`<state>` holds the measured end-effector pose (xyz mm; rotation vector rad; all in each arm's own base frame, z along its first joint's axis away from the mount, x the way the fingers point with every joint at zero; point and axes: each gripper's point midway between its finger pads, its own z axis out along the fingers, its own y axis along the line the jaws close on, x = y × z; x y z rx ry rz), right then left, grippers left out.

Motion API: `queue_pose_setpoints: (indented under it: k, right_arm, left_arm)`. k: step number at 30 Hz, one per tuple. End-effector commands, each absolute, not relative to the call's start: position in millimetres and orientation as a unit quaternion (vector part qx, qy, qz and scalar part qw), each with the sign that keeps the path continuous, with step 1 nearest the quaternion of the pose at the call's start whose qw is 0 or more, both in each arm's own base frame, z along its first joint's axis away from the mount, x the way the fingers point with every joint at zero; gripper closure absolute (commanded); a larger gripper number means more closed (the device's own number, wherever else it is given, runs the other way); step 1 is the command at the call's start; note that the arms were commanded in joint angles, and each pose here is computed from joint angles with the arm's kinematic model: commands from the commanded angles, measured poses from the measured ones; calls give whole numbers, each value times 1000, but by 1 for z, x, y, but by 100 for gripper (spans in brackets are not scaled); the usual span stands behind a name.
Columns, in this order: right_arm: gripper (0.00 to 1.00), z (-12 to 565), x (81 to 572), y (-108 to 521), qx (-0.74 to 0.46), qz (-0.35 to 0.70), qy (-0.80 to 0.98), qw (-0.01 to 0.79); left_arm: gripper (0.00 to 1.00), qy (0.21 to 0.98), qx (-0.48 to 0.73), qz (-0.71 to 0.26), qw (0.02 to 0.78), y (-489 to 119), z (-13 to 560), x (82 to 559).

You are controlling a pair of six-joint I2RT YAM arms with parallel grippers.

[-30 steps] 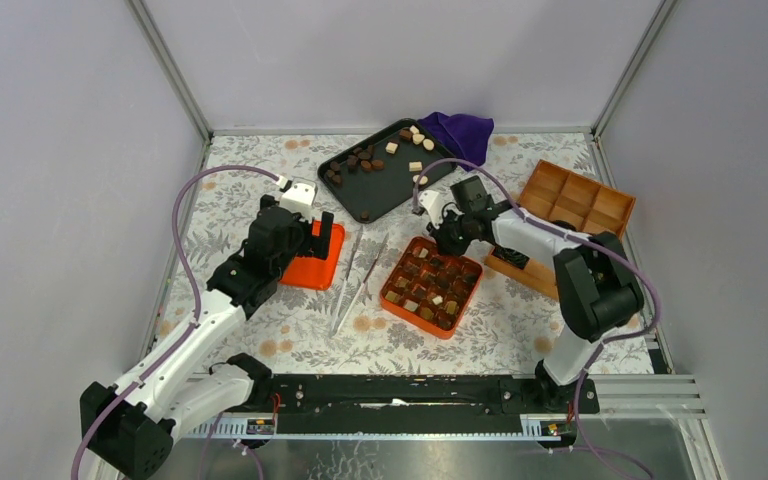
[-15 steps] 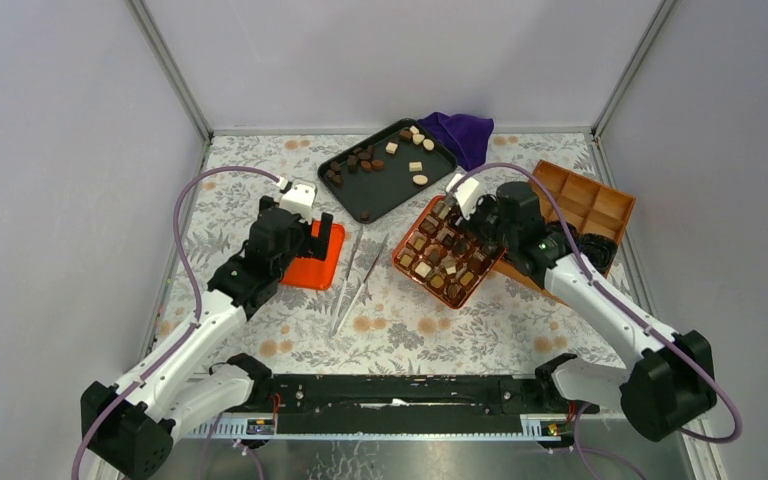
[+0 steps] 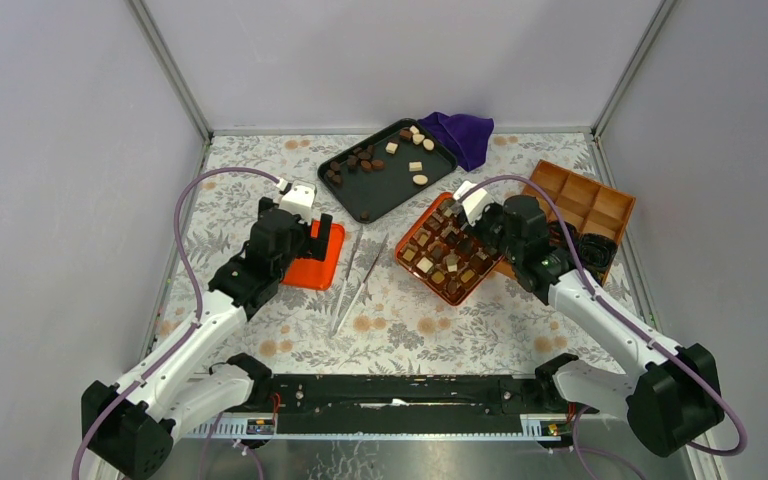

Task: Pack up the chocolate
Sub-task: Pick up the packing box from the center of the board, then place the packing box at the center of the board.

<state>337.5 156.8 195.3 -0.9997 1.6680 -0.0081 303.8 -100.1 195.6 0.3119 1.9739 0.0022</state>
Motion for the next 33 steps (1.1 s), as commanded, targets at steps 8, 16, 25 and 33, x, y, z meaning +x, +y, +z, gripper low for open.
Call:
queue_pose_setpoints:
  k: [8,16,25,33]
  right_arm:
    - [100,252,345,174,-372,31,655,657]
    - [100,178,339,205,-332,221,771,496]
    - [100,111,341,201,-285,250,848,370]
    - [92,79,341,192,-265,240,882,306]
  left_arm:
    - [1,815,125,9,566,-98,206,313]
    - [2,816,135,-18,561,-108,201,312]
    - [6,834,157,-60,525,-126,178,313]
    - [17,887,149,-44,435,-126,122,321]
